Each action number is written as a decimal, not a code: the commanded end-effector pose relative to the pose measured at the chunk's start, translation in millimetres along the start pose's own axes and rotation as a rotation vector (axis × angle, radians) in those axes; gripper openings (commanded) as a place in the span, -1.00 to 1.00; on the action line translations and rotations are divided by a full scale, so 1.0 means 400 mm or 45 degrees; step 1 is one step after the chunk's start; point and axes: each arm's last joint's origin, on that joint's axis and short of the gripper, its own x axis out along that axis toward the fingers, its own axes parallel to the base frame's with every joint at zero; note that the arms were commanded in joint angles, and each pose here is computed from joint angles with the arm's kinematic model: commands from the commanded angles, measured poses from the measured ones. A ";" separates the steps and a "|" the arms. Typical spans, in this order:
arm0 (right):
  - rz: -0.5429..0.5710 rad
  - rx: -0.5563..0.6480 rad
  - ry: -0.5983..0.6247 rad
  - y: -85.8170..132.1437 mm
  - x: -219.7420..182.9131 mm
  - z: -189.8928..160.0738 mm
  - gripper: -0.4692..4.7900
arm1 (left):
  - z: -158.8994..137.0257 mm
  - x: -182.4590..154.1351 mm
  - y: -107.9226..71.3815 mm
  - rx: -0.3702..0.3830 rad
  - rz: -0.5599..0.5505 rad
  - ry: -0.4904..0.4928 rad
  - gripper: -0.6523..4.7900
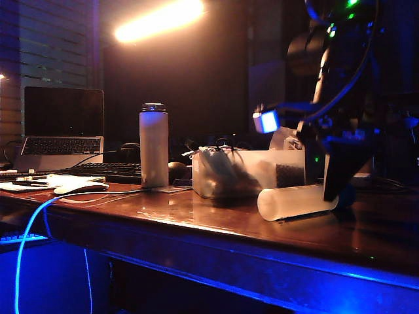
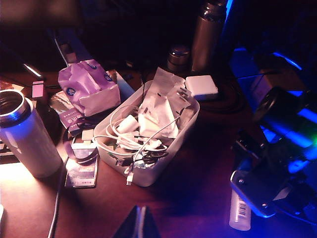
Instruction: Pick up the liquid glue and place it into the translucent box.
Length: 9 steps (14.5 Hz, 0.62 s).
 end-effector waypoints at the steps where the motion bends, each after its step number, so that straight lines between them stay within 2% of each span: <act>1: -0.015 -0.007 -0.003 -0.010 0.014 0.004 0.61 | 0.008 -0.008 -0.003 0.008 -0.002 -0.028 -0.68; 4: -0.038 -0.004 0.006 -0.014 0.015 0.004 -0.32 | 0.008 -0.008 -0.003 0.008 -0.003 -0.027 -0.68; 5: -0.037 -0.003 0.006 -0.014 0.015 0.004 -0.43 | 0.008 -0.008 -0.003 0.008 -0.002 -0.028 -0.68; 9: -0.053 0.025 -0.001 -0.017 0.014 0.006 -0.41 | 0.008 -0.008 -0.003 0.008 -0.003 -0.027 -0.68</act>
